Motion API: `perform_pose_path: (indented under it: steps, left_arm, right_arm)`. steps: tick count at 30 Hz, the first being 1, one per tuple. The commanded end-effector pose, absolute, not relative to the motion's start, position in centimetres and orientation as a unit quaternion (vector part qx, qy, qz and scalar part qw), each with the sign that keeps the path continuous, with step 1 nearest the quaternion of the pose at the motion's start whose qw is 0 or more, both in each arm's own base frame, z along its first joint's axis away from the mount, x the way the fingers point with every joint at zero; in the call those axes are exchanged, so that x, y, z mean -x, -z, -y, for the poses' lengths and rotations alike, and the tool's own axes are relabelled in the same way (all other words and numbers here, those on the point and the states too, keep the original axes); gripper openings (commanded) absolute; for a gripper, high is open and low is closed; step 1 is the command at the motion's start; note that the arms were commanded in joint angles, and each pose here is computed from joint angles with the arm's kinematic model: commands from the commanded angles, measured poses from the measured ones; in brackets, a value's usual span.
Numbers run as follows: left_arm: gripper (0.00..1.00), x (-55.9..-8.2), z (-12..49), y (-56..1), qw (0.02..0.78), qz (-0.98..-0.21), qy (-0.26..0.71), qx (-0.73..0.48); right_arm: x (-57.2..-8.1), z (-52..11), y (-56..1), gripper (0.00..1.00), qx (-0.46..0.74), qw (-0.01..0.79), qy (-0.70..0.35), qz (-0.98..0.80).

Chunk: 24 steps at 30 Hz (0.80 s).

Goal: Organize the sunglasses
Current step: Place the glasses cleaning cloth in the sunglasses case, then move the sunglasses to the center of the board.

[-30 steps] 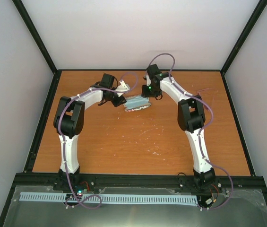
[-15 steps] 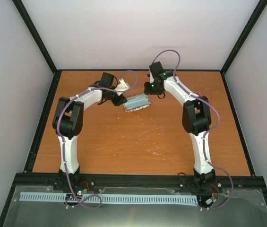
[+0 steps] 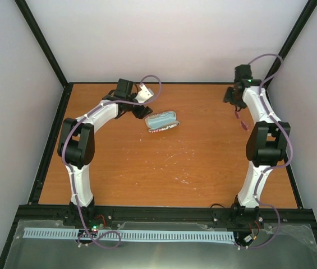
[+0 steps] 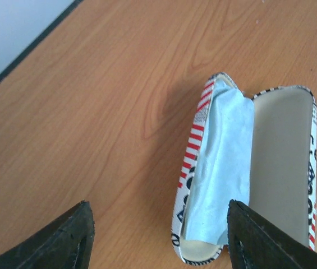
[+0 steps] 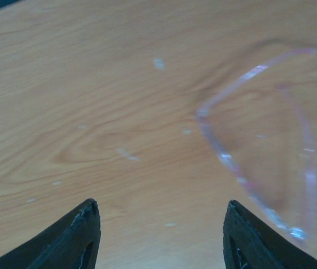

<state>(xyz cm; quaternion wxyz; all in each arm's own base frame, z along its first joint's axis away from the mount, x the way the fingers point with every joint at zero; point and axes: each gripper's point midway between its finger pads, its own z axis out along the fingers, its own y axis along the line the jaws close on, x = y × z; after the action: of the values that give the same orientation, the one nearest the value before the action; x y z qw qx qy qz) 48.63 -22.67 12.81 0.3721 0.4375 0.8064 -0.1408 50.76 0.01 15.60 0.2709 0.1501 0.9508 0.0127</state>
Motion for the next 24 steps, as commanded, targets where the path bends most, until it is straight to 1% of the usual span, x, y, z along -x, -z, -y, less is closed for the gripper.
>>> perform_pose_path:
  steps: [1,3,5,6,8,11,18,24]
  left_arm:
    - [0.65,-50.3,22.6,-14.8,0.392,-0.804,0.138,-0.427]
    - [0.65,-50.6,22.7,-14.7,0.389,-0.804,0.138,-0.427]
    - [0.65,-50.8,22.8,-14.4,0.387,-0.805,0.14,-0.428]
    - [0.65,-50.9,22.9,-14.3,0.386,-0.805,0.141,-0.428]
    - [0.65,-51.1,22.9,-14.0,0.384,-0.806,0.141,-0.428]
    - [0.65,-51.4,23.0,-13.9,0.383,-0.807,0.141,-0.427]
    - [0.65,-51.6,22.8,-13.5,0.376,-0.813,0.137,-0.422]
    - [0.64,-51.6,22.7,-13.0,0.371,-0.817,0.137,-0.42]
  right_arm:
    - [-48.1,5.7,-14.4,0.58,-0.182,0.208,0.05,-0.96]
    - [-48.1,6.8,-14.1,0.57,-0.192,0.2,0.045,-0.96]
    - [-48.6,6.7,-13.5,0.53,-0.189,0.195,0.031,-0.962]
    - [-48.7,6.6,-12.9,0.5,-0.188,0.183,0.026,-0.965]
    - [-48.9,6.1,-11.5,0.48,-0.187,0.157,0.014,-0.97]
    - [-49.5,5.9,-9.6,0.49,-0.192,0.138,0.006,-0.972]
    - [-51.6,6.3,-7.7,0.5,-0.205,0.145,0.006,-0.968]
    - [-53.2,5.8,-6.5,0.52,-0.208,0.146,-0.015,-0.967]
